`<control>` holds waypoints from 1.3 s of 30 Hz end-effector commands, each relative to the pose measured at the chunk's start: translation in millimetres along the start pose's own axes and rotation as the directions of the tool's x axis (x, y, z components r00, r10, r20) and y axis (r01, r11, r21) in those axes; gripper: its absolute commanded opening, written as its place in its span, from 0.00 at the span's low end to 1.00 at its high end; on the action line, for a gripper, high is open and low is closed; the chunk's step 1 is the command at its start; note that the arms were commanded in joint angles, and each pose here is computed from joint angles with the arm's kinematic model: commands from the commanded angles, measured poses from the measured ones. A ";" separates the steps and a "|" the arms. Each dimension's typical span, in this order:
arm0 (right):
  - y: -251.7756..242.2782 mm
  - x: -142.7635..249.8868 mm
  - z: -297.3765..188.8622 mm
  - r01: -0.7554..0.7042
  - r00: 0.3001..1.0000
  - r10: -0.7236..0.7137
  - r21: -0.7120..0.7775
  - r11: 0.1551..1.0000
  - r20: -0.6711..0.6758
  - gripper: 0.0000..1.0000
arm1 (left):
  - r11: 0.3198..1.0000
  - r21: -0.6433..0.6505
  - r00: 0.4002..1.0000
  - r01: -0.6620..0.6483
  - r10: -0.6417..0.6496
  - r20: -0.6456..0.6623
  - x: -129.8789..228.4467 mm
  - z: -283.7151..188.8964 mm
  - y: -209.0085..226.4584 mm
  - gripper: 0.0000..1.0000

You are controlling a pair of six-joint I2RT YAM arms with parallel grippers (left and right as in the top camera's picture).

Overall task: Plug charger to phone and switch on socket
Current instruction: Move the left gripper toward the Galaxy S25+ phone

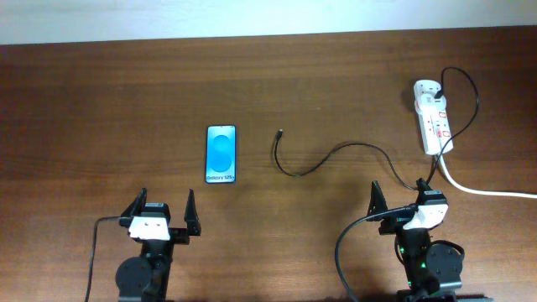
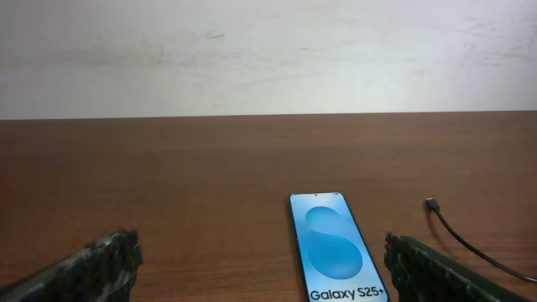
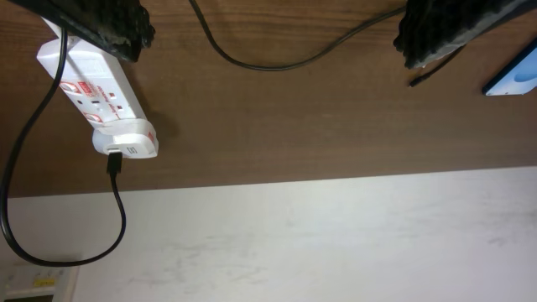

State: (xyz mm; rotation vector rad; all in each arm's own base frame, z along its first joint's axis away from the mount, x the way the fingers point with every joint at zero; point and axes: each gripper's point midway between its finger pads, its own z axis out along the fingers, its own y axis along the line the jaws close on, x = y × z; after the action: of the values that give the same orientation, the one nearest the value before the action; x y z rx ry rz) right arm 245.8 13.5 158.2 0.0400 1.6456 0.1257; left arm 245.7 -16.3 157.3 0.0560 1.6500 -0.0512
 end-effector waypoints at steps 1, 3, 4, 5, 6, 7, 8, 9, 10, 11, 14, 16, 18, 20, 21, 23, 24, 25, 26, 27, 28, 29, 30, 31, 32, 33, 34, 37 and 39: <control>-0.1 2.4 0.0 -0.007 1.000 0.007 -0.002 1.000 -0.004 0.98 | 1.000 -0.005 1.000 -0.015 0.015 -0.001 1.3 -0.2 1.4 0.99; -0.1 2.3 0.0 -0.007 1.000 0.007 -0.002 1.000 -0.004 0.98 | 1.000 -0.006 1.000 -0.015 0.015 -0.001 1.3 -0.2 1.4 0.99; -0.1 2.4 0.0 -0.007 1.000 0.007 -0.002 1.000 -0.004 0.98 | 1.000 -0.006 1.000 -0.015 0.015 -0.001 1.3 -0.2 1.4 1.00; -0.1 2.4 0.0 -0.007 1.000 0.007 -0.002 1.000 -0.004 0.98 | 1.000 -0.006 1.000 -0.015 0.015 -0.001 1.3 -0.2 1.4 0.99; -0.1 2.4 0.0 -0.007 1.000 0.007 -0.002 1.000 -0.004 0.98 | 1.000 -0.006 1.000 -0.015 0.015 -0.001 1.3 -0.2 1.4 0.99; -0.1 2.4 0.0 -0.007 1.000 0.007 -0.002 1.000 -0.004 0.98 | 1.000 -0.006 1.000 -0.015 0.015 -0.001 1.3 -0.2 1.4 0.99; -0.1 2.4 0.0 -0.007 1.000 0.007 -0.002 1.000 -0.004 0.98 | 1.000 -0.006 1.000 -0.015 0.015 -0.001 1.3 -0.2 1.4 0.99; -0.1 2.3 0.0 -0.007 1.000 0.007 -0.002 1.000 -0.004 0.98 | 1.000 -0.006 1.000 -0.015 0.015 -0.001 1.3 -0.2 1.4 0.99; -0.1 2.4 0.0 -0.007 1.000 0.007 -0.002 1.000 -0.004 0.98 | 1.000 -0.006 1.000 -0.015 0.015 -0.001 1.3 -0.2 1.4 0.99; -0.1 2.3 0.0 -0.007 1.000 0.007 -0.002 1.000 -0.004 0.98 | 1.000 -0.006 1.000 -0.015 0.015 -0.001 1.3 -0.2 1.4 0.99; -0.1 2.3 0.0 -0.007 1.000 0.007 -0.002 1.000 -0.004 0.98 | 1.000 -0.006 1.000 -0.015 0.015 -0.001 1.3 -0.2 1.4 0.99; -0.1 2.4 0.0 -0.007 1.000 0.007 -0.002 1.000 -0.004 0.98 | 1.000 -0.006 1.000 -0.015 0.015 -0.001 1.3 -0.2 1.4 0.99; -0.1 2.4 0.0 -0.007 1.000 0.007 -0.002 1.000 -0.004 0.98 | 1.000 -0.006 1.000 -0.015 0.015 -0.001 1.3 -0.2 1.4 0.99; -0.1 2.4 0.0 -0.007 1.000 0.007 -0.002 1.000 -0.004 0.98 | 1.000 -0.005 1.000 -0.015 0.015 -0.001 1.3 -0.2 1.4 0.99; -0.1 2.4 0.0 -0.007 1.000 0.007 -0.002 1.000 -0.004 0.98 | 1.000 -0.005 1.000 -0.015 0.015 -0.001 1.3 -0.2 1.4 0.99; -0.1 2.4 0.0 -0.007 1.000 0.007 -0.002 1.000 -0.004 0.98 | 1.000 -0.006 1.000 -0.015 0.015 -0.001 1.3 -0.2 1.4 0.99; -0.1 2.4 0.0 -0.007 1.000 0.007 -0.002 1.000 -0.004 0.98 | 1.000 -0.006 1.000 -0.015 0.015 -0.001 1.3 -0.2 1.4 0.99; -0.1 2.4 0.0 -0.007 1.000 0.007 -0.002 1.000 -0.004 0.98 | 1.000 -0.006 1.000 -0.015 0.015 -0.001 1.3 -0.2 1.4 0.99; -0.1 2.4 0.0 -0.007 1.000 0.007 -0.002 1.000 -0.004 0.98 | 1.000 -0.006 1.000 -0.015 0.015 -0.001 1.3 -0.2 1.4 0.99; -0.1 2.4 0.0 -0.007 1.000 0.007 -0.002 1.000 -0.004 0.98 | 1.000 -0.006 1.000 -0.015 0.015 -0.001 1.3 -0.2 1.4 0.99; -0.1 2.3 0.0 -0.007 1.000 0.007 -0.002 1.000 -0.004 0.98 | 1.000 -0.006 1.000 -0.015 0.015 -0.001 1.3 -0.2 1.4 0.99; -0.1 2.3 0.0 -0.007 1.000 0.007 -0.002 1.000 -0.004 0.98 | 1.000 -0.006 1.000 -0.015 0.015 -0.001 1.3 -0.2 1.4 0.99; -0.1 2.4 0.0 -0.007 1.000 0.007 -0.002 1.000 -0.004 0.98 | 1.000 -0.006 1.000 -0.015 0.015 -0.001 1.3 -0.2 1.4 0.99; -0.1 2.4 0.0 -0.007 1.000 0.007 -0.002 1.000 -0.004 0.98 | 1.000 -0.006 1.000 -0.015 0.015 -0.001 1.3 -0.2 1.4 0.99; -0.1 2.4 0.0 -0.007 1.000 0.007 -0.002 1.000 -0.004 0.98 | 1.000 -0.006 1.000 -0.015 0.015 -0.001 1.3 -0.2 1.4 0.99; -0.1 2.4 0.0 -0.007 1.000 0.007 -0.002 1.000 -0.004 0.98 | 1.000 -0.006 1.000 -0.015 0.015 -0.001 1.3 -0.2 1.4 0.99; -0.1 2.4 0.0 -0.007 1.000 0.007 -0.002 1.000 -0.004 0.98 | 1.000 -0.014 1.000 -0.016 0.016 -0.001 1.3 -0.2 2.9 0.99; -0.1 2.4 0.0 -0.007 1.000 0.007 -0.002 1.000 -0.004 0.98 | 1.000 -0.021 1.000 -0.015 0.015 -0.001 1.3 -0.2 4.0 0.99; -0.1 2.4 0.0 -0.007 1.000 0.007 -0.002 1.000 -0.004 0.99 | 1.000 -0.021 1.000 -0.015 0.015 0.000 0.9 -0.2 4.0 0.99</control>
State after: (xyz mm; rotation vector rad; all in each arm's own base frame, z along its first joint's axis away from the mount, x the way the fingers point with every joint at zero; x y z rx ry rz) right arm 245.8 13.5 158.2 0.0400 1.6456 0.1257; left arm 245.7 -15.7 157.3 0.0534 1.6501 -0.0478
